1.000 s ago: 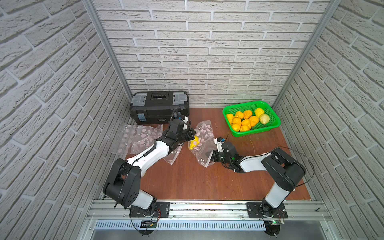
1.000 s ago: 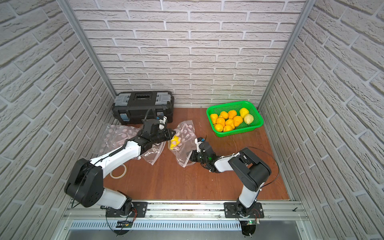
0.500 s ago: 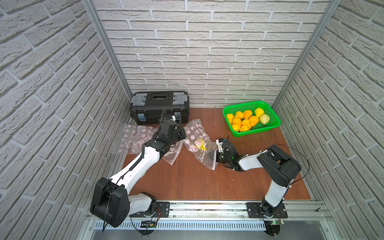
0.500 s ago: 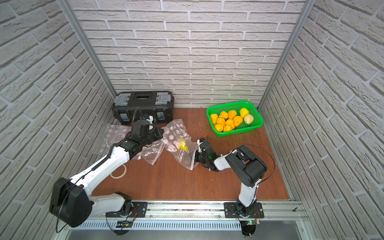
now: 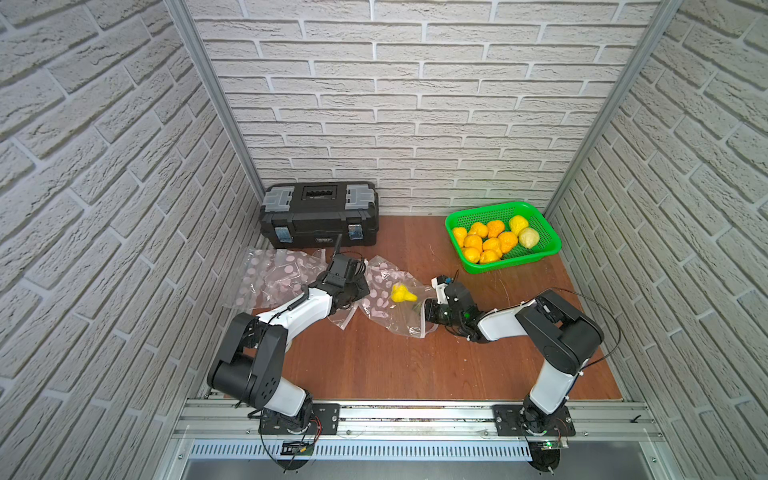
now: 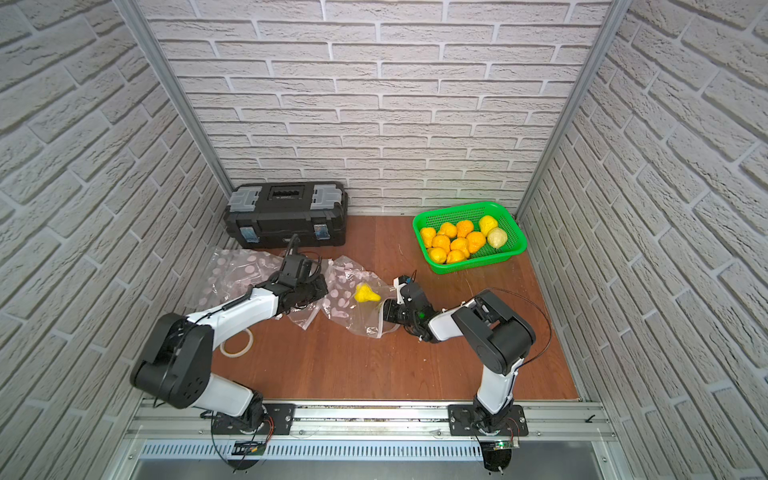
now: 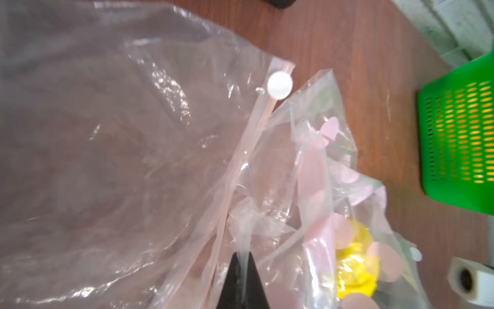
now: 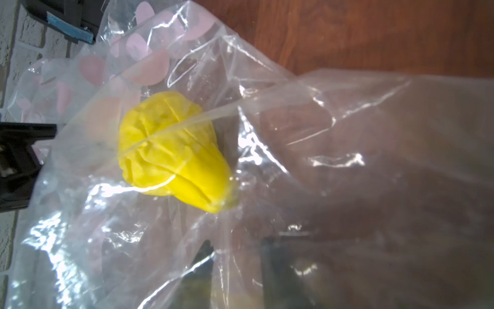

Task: Open the zip-top bag and take out the pear
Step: Pick up the pear from the zipper food storage bag.

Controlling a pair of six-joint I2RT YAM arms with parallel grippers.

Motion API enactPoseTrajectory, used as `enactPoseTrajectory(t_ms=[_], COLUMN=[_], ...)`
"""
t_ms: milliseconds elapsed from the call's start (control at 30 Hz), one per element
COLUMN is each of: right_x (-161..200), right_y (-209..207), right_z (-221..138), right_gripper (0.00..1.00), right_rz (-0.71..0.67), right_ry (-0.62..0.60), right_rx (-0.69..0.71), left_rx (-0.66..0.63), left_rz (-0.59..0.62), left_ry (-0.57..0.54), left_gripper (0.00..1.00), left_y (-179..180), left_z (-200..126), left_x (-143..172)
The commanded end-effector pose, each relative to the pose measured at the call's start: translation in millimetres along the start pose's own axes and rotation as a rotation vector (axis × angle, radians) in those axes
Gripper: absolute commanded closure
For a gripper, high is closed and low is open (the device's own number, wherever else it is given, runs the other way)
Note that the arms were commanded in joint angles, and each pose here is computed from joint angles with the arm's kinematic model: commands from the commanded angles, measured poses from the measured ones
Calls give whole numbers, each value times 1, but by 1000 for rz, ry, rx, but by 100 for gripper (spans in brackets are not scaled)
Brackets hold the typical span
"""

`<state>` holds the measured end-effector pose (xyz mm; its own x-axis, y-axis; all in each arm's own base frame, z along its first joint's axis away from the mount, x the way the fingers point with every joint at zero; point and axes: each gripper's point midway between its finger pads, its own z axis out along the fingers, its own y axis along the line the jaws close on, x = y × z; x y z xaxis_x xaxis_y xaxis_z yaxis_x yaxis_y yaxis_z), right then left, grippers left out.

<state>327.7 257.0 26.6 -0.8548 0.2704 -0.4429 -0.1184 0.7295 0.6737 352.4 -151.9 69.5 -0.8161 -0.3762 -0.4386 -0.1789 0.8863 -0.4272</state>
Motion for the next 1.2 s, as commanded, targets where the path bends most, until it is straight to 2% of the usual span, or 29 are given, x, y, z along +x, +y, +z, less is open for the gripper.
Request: enactPoseTrajectory(t_ms=[0, 167, 300, 433, 567, 733, 867, 1033, 1167], right_x=[0, -14, -20, -31, -42, -53, -52, -60, -55], right_y=[9, 37, 49, 52, 45, 26, 24, 28, 23], right_z=[-14, -17, -12, -8, 5, 18, 36, 56, 68], right_gripper=[58, 47, 44, 43, 37, 28, 20, 21, 36], right_rz=[-103, -257, -388, -527, -642, -703, -728, -719, -697], right_ry=[-1, -35, -29, -38, 5, 33, 89, 99, 147], right_rx=[3, -67, -78, -43, 45, 174, 175, 157, 149], left_rx=[49, 85, 96, 112, 120, 126, 125, 133, 137], left_rz=[17, 36, 63, 88, 102, 120, 129, 133, 133], left_ry=[-14, 4, 36, 66, 84, 99, 104, 110, 111], left_gripper=[100, 100, 100, 100, 100, 100, 100, 100, 100], left_y=[-10, -18, -23, -27, -29, -32, -32, -32, -33], left_z=[8, 11, 11, 10, 10, 10, 10, 9, 10], left_x=[-5, -3, -1, 2, 4, 5, 5, 6, 5])
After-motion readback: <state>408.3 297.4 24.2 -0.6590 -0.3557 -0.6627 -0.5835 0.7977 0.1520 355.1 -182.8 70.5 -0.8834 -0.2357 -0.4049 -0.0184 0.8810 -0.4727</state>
